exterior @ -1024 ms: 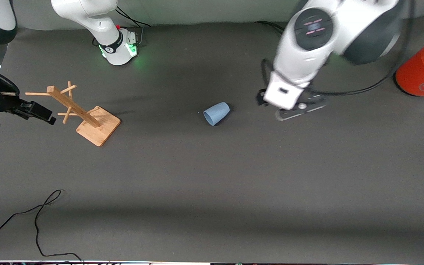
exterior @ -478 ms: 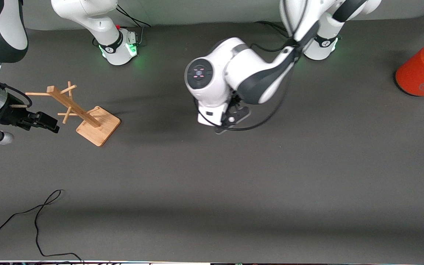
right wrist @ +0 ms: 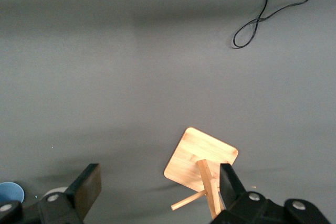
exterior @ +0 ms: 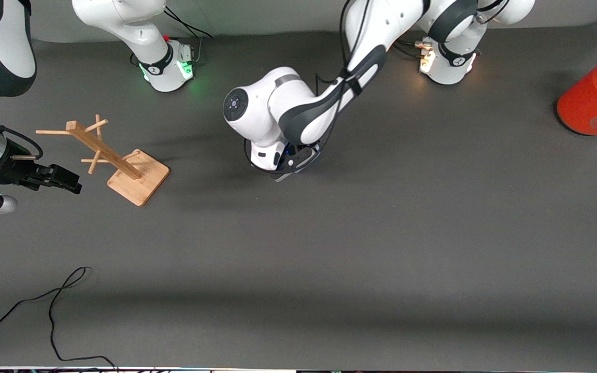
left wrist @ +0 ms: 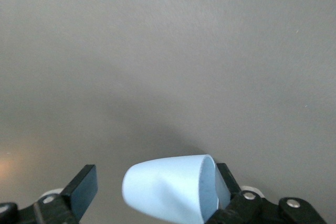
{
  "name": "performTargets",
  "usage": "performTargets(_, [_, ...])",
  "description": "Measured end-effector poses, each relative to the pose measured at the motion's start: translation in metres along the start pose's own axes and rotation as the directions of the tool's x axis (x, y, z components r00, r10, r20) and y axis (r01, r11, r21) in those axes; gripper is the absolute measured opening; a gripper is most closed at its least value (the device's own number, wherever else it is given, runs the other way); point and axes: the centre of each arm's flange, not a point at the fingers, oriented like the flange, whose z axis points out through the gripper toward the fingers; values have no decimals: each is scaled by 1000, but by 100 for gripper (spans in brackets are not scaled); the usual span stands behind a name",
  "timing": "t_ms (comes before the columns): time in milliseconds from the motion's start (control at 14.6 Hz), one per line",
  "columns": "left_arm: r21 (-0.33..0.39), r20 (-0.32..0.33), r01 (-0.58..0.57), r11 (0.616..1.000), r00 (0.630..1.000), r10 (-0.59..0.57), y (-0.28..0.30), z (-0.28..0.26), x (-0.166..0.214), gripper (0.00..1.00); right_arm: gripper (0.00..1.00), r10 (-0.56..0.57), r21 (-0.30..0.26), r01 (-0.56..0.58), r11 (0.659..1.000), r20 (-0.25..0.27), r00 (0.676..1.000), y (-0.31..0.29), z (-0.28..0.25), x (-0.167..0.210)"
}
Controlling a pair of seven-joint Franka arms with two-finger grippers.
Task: Rotate and upright cup with both arms
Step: 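Lower the left gripper onto the lying cup and grasp its rim, then rotate the held cup upright with the left gripper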
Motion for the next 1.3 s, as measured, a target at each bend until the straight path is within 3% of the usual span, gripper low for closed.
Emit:
performTargets(478, [72, -4, -4, 997, 1000, 4, 19, 58, -26, 100, 100, -13, 0, 13, 1000, 5, 1000, -7, 2, 0])
performTargets(1024, [142, -6, 13, 990, 1000, -12, 13, 64, -47, 96, 100, -13, 0, 13, 1000, 9, 1000, -7, 2, 0])
performTargets(1093, [151, -1, 13, 988, 1000, -13, 12, 64, -48, 88, 100, -13, 0, 13, 1000, 9, 1000, -7, 2, 0])
performTargets(1298, [157, 7, 16, 988, 1000, -18, 10, 60, -48, 52, 100, -13, 0, 13, 1000, 12, 1000, -7, 3, 0])
